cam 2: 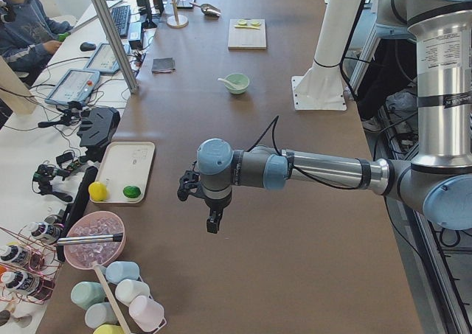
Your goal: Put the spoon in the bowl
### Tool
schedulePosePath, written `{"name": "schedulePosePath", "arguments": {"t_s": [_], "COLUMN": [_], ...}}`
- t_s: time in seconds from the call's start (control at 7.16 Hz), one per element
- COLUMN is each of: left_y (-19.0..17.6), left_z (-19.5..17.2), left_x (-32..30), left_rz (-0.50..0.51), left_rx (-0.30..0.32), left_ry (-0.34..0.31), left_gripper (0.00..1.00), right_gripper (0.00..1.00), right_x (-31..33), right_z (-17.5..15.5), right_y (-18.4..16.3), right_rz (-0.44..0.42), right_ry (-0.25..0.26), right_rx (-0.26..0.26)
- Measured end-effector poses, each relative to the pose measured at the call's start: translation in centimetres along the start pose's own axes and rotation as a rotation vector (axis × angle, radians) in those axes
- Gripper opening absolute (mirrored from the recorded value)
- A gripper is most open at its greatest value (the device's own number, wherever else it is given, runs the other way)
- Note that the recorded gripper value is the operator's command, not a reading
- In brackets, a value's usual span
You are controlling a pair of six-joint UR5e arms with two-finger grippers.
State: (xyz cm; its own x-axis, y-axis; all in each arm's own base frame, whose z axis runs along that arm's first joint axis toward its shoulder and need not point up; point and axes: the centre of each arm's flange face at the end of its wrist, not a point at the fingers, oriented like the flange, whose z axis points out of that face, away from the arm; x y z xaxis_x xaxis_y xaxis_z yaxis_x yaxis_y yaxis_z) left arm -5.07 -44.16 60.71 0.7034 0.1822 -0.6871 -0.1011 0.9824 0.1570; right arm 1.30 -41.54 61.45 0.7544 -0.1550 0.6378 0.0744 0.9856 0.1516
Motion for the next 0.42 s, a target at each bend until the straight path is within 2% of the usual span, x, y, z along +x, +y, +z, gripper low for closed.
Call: {"name": "schedulePosePath", "arguments": {"t_s": [0.42], "left_y": [-0.03], "left_z": [-0.03], "left_x": [0.04], "left_rz": [0.003], "left_rx": [0.002], "left_ry": [0.000], "left_gripper": [0.98], "right_gripper": [1.00], "right_x": [-0.09], "right_z": [-0.02], "right_y": [-0.01], "right_rz": [0.000], "right_ry": [-0.008], "right_rx": [0.000]}}
